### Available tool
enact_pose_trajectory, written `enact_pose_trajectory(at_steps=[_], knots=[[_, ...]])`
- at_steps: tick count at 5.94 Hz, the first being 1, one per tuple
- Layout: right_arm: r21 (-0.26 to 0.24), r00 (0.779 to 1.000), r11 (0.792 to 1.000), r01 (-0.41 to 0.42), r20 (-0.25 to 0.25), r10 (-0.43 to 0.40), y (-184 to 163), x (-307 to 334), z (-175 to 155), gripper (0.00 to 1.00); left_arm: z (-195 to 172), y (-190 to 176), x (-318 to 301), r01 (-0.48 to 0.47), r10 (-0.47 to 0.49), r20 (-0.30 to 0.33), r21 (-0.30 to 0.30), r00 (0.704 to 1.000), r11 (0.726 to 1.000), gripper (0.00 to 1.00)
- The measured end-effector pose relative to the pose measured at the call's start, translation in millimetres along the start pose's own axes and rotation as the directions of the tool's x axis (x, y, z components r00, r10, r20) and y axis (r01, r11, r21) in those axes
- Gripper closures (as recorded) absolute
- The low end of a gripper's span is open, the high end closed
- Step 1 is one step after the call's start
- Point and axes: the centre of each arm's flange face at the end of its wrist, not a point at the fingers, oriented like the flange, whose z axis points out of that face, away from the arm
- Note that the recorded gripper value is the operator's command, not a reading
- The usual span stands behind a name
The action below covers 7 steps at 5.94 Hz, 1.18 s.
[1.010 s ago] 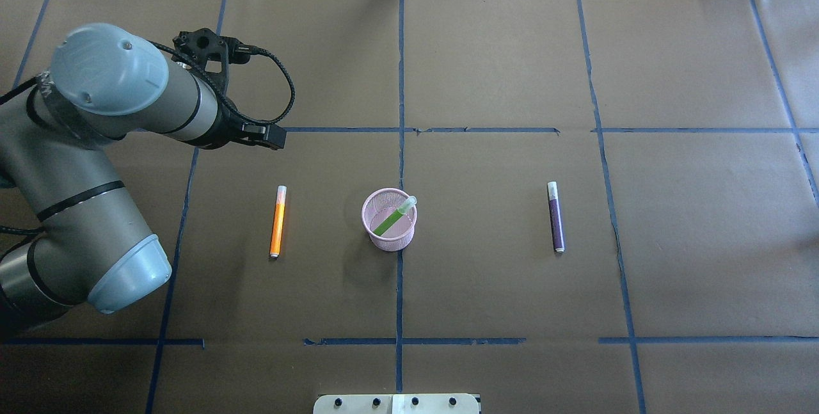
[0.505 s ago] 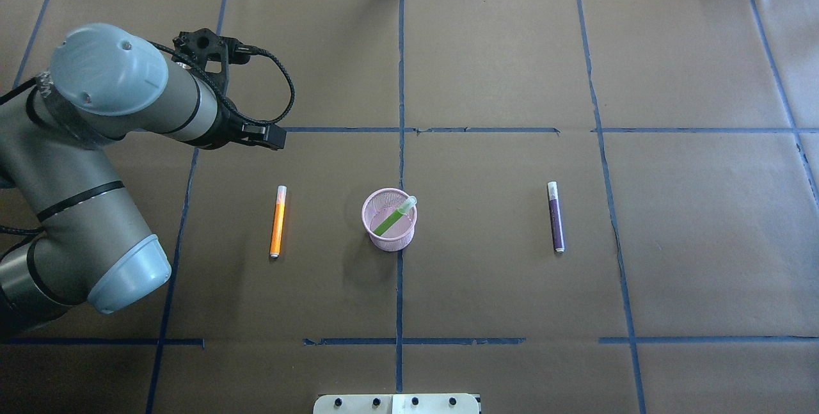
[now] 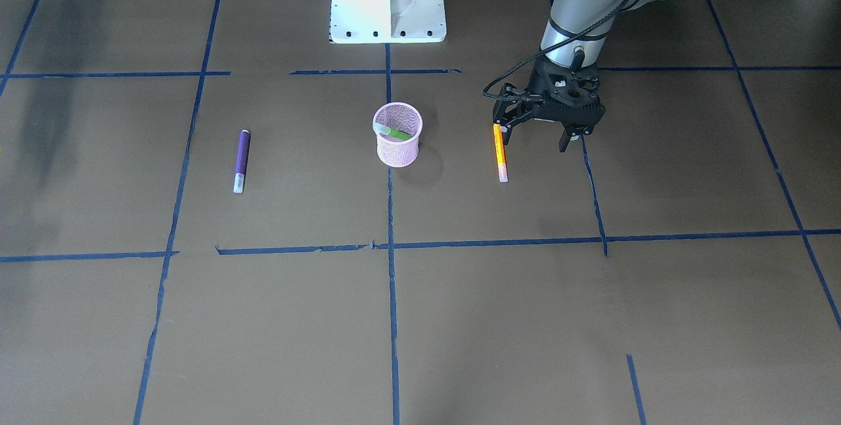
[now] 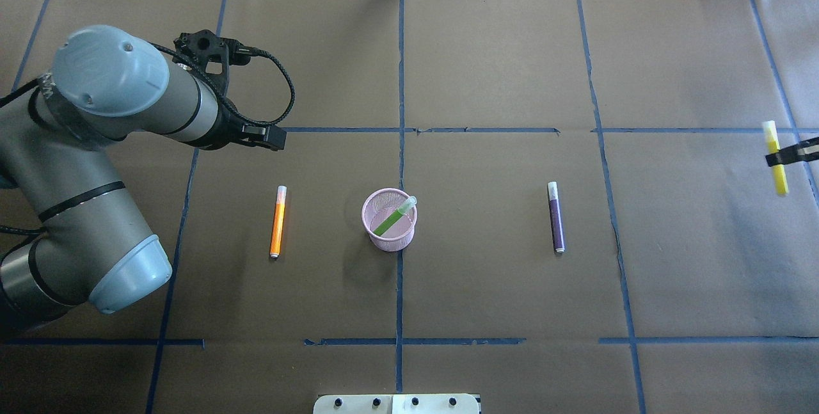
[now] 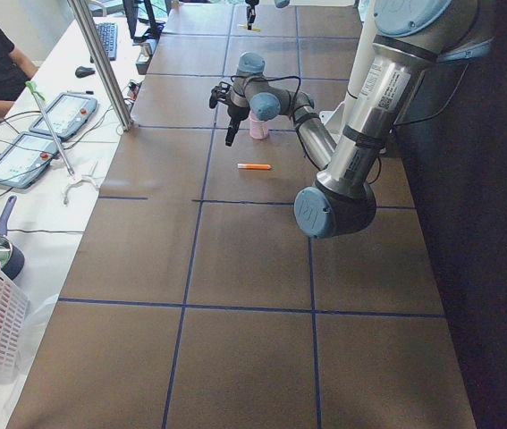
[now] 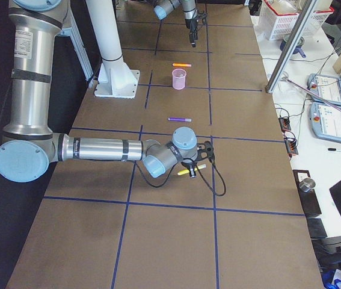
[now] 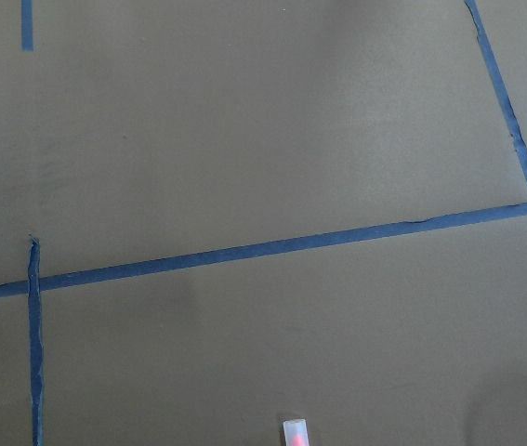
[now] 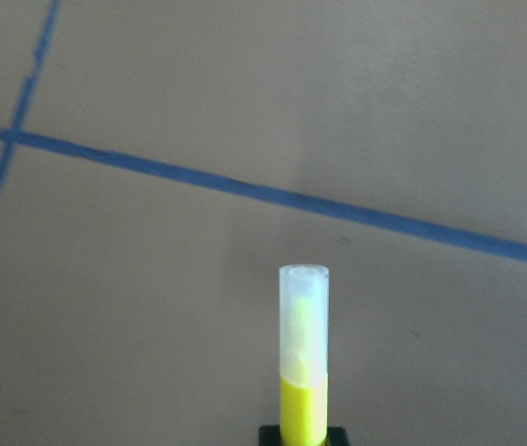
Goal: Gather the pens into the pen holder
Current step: 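Bring the yellow highlighter in with the right gripper toward the cup, then lower the yellow highlighter into the cup with the right gripper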
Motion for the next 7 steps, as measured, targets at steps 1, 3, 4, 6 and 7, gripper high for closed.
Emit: enact_pose_trajectory(at_steps=[1, 3, 4, 6, 7], knots=[[0.056, 0.997, 0.997, -0.046, 0.064, 0.043, -36.3, -76.8, 4.2, 1.00, 0.6, 0.0, -0.2, 0.001, -0.001, 0.001, -0.001, 1.000, 1.000, 0.00], [0.173, 0.975, 0.974, -0.148, 0.193, 0.114, -86.0, -242.0, 8.6, 1.00, 3.1, -0.3, -1.0, 0.004, -0.004, 0.004, -0.003, 1.000, 1.000, 0.00], [0.257, 0.964, 0.947, -0.194, 0.231, 0.134, -86.1, -328.9, 14.6, 1.00, 4.7, -0.4, -1.5, 0.005, -0.005, 0.006, -0.005, 1.000, 1.000, 0.00], [0.373, 0.954, 0.888, -0.268, 0.232, 0.190, -63.5, -485.0, 14.7, 1.00, 6.3, 1.0, -1.1, 0.007, -0.007, 0.008, -0.008, 1.000, 1.000, 0.00], [0.410, 0.952, 0.866, -0.284, 0.227, 0.205, -45.0, -534.6, 16.3, 1.00, 6.6, 1.3, -1.1, 0.009, -0.009, 0.008, -0.009, 1.000, 1.000, 0.00]])
